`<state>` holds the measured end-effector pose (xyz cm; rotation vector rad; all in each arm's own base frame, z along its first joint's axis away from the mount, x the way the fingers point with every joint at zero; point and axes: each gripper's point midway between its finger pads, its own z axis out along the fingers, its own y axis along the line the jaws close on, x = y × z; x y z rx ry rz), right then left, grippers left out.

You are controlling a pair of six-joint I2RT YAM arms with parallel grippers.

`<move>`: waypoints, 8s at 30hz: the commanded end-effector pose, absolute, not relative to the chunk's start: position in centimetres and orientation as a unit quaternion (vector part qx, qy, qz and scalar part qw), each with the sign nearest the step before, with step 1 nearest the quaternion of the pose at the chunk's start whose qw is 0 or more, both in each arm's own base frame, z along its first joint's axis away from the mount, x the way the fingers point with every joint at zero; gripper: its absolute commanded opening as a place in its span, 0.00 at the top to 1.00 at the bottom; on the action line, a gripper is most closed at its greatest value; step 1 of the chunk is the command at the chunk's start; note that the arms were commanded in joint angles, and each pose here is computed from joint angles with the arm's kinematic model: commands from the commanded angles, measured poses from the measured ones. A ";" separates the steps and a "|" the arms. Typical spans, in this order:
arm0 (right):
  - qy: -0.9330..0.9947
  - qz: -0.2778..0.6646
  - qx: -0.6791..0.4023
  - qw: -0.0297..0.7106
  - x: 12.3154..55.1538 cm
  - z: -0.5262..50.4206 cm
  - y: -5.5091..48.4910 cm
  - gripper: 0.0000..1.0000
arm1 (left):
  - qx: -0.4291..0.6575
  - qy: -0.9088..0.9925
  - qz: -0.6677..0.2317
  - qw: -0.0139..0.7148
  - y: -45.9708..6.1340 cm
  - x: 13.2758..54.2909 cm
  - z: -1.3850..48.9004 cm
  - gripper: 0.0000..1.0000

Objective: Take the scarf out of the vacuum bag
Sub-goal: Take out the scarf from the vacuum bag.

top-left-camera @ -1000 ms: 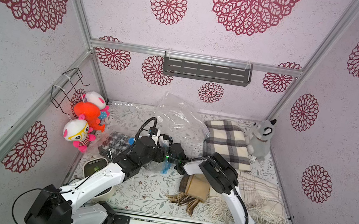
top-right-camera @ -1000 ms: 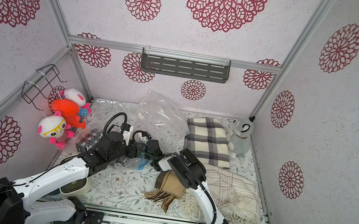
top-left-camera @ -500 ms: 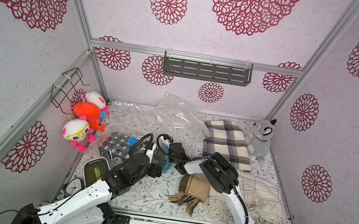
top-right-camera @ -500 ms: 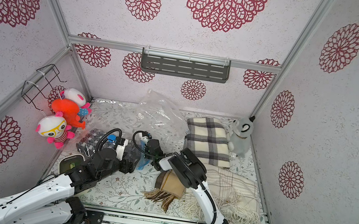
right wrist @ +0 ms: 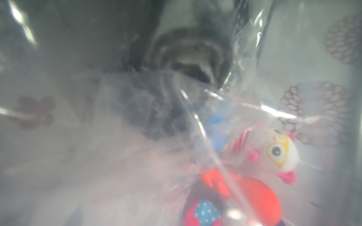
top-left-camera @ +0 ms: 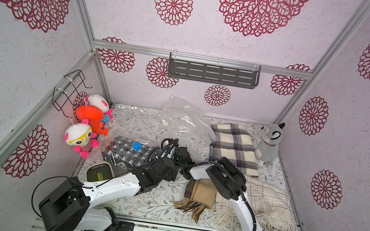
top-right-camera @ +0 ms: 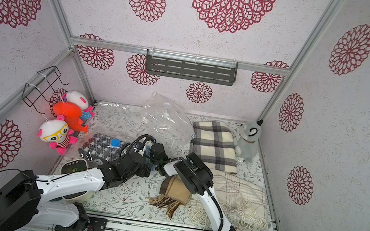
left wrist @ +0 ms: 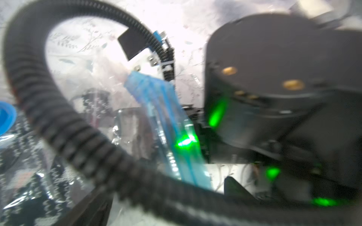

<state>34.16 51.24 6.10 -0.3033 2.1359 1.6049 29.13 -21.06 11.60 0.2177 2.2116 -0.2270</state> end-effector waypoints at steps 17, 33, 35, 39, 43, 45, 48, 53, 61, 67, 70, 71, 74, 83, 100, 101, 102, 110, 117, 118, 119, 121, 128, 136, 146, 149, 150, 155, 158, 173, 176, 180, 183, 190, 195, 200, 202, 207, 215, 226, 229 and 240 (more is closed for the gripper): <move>0.770 0.584 -0.129 0.223 33.4 7.4 51.7 1.00 | 0.070 0.893 0.029 0.444 -19.9 28.8 10.9 0.11; 0.772 0.569 -0.171 0.227 30.2 10.2 49.2 1.00 | 0.036 0.898 0.146 0.413 -15.0 31.4 9.1 1.00; 0.768 0.571 -0.173 0.233 30.0 11.0 48.8 1.00 | 0.036 0.900 0.147 0.409 -14.9 31.4 8.7 1.00; 0.778 0.560 -0.174 0.227 30.7 10.2 49.2 1.00 | 0.045 0.907 0.095 0.408 -16.5 31.2 8.5 1.00; 0.764 0.585 -0.146 0.227 33.2 11.3 48.5 1.00 | 0.052 0.905 0.062 0.418 -17.4 30.1 9.6 1.00; 0.766 0.580 -0.146 0.236 34.0 12.0 48.4 1.00 | 0.065 0.905 0.019 0.419 -18.3 29.2 9.7 0.88; 0.776 0.563 -0.158 0.237 33.9 11.8 49.1 1.00 | 0.072 0.900 -0.043 0.428 -19.1 27.9 10.3 0.57; 0.770 0.580 -0.159 0.213 33.0 10.7 50.5 1.00 | 0.061 0.878 -0.082 0.467 -18.5 27.2 12.4 0.48; 0.771 0.572 -0.167 0.223 31.9 11.0 50.3 1.00 | 0.067 0.881 -0.044 0.466 -18.9 28.9 12.5 0.79; 0.767 0.571 -0.170 0.236 31.2 12.2 48.9 1.00 | 0.037 0.896 0.018 0.442 -16.8 29.0 10.3 1.00; 0.753 0.589 -0.180 0.230 30.2 13.5 48.5 1.00 | 0.013 0.897 0.044 0.439 -14.9 28.7 9.8 1.00; 0.755 0.585 -0.186 0.228 30.0 13.6 48.3 1.00 | 0.007 0.900 0.052 0.433 -14.2 28.7 9.6 1.00; 0.761 0.577 -0.186 0.230 29.8 13.8 47.0 1.00 | -0.004 0.904 0.069 0.421 -12.7 28.8 9.1 1.00; 0.783 0.550 -0.188 0.220 29.5 12.7 44.5 1.00 | -0.016 0.905 0.051 0.423 -11.5 28.8 9.5 1.00; 0.749 0.568 -0.227 0.255 30.5 18.7 45.3 1.00 | 0.022 0.901 -0.046 0.431 -15.6 27.6 10.3 1.00; 0.756 0.561 -0.216 0.260 31.5 19.0 45.5 1.00 | 0.023 0.901 -0.051 0.430 -15.9 27.3 10.1 1.00; 0.758 0.561 -0.205 0.261 32.2 19.4 45.7 1.00 | 0.025 0.902 -0.062 0.427 -16.4 27.0 9.7 1.00; 0.760 0.598 -0.148 0.209 36.2 20.6 46.7 1.00 | 0.036 0.919 0.024 0.393 -15.1 26.9 7.6 1.00; 0.808 0.543 -0.175 0.149 33.8 15.7 45.2 1.00 | -0.007 0.929 0.021 0.369 -12.5 28.2 4.5 1.00; 0.809 0.542 -0.178 0.139 33.1 15.2 45.1 1.00 | -0.013 0.928 0.031 0.370 -12.1 28.5 4.5 1.00; 0.808 0.545 -0.180 0.133 32.4 14.8 44.9 1.00 | -0.017 0.928 0.034 0.371 -12.0 28.8 4.5 1.00; 0.814 0.533 -0.188 0.132 31.2 14.0 44.6 1.00 | -0.021 0.925 0.027 0.378 -12.3 29.4 4.7 1.00; 0.826 0.493 -0.213 0.169 28.3 13.1 43.3 1.00 | -0.039 0.915 -0.010 0.402 -12.1 31.3 6.6 1.00; 0.808 0.482 -0.269 0.206 27.9 14.8 43.8 1.00 | -0.006 0.902 -0.130 0.411 -16.4 31.5 8.0 1.00; 0.794 0.475 -0.316 0.209 24.8 14.4 44.5 1.00 | -0.024 0.902 -0.093 0.421 -14.2 33.0 10.1 1.00; 0.776 0.488 -0.335 0.219 24.2 16.1 44.4 1.00 | -0.032 0.917 -0.073 0.392 -13.5 33.2 7.6 1.00; 0.773 0.487 -0.342 0.221 24.1 16.5 44.3 1.00 | -0.032 0.919 -0.073 0.386 -13.6 33.3 7.1 1.00; 0.748 0.521 -0.349 0.219 25.0 18.5 43.8 1.00 | -0.031 0.927 -0.082 0.366 -13.9 32.9 5.3 1.00; 0.729 0.566 -0.309 0.230 27.2 20.9 42.4 1.00 | -0.036 0.924 -0.093 0.368 -13.7 32.1 5.2 1.00; 0.734 0.621 -0.177 0.209 35.5 24.1 42.4 1.00 | -0.013 0.918 -0.018 0.396 -13.1 28.9 4.3 1.00; 0.739 0.622 -0.164 0.203 34.6 23.5 41.6 1.00 | -0.045 0.917 -0.021 0.396 -11.2 29.7 4.2 1.00; 0.739 0.623 -0.166 0.196 32.3 23.3 40.0 1.00 | -0.058 0.916 0.013 0.396 -9.7 31.5 4.9 1.00; 0.751 0.607 -0.174 0.196 30.9 22.9 38.7 1.00 | -0.057 0.917 0.015 0.395 -9.7 32.5 5.2 1.00; 0.759 0.602 -0.184 0.168 30.0 21.3 36.7 1.00 | -0.080 0.912 0.035 0.402 -7.8 33.2 6.1 1.00; 0.771 0.584 -0.202 0.152 28.3 19.2 36.9 1.00 | -0.061 0.913 -0.017 0.402 -10.3 33.9 6.7 1.00; 0.757 0.600 -0.207 0.158 26.2 20.2 35.9 1.00 | -0.078 0.916 0.030 0.393 -8.2 35.8 6.8 1.00; 0.755 0.599 -0.206 0.169 25.8 21.0 35.2 1.00 | -0.098 0.917 0.036 0.385 -6.7 36.7 6.2 1.00; 0.740 0.610 -0.214 0.184 24.6 23.2 34.3 1.00 | -0.115 0.915 0.054 0.384 -5.7 38.1 6.8 1.00; 0.720 0.624 -0.218 0.209 22.6 25.3 32.7 1.00 | -0.130 0.905 0.067 0.399 -4.6 38.3 8.7 1.00; 0.709 0.630 -0.217 0.233 22.4 27.2 31.6 1.00 | -0.165 0.897 0.075 0.403 -1.1 37.3 9.7 1.00; 0.713 0.627 -0.211 0.235 22.1 26.7 31.3 1.00 | -0.168 0.898 0.071 0.402 -1.2 38.0 9.9 1.00; 0.732 0.628 -0.147 0.219 19.8 20.5 28.0 1.00 | -0.199 0.893 0.077 0.396 1.1 40.7 11.5 1.00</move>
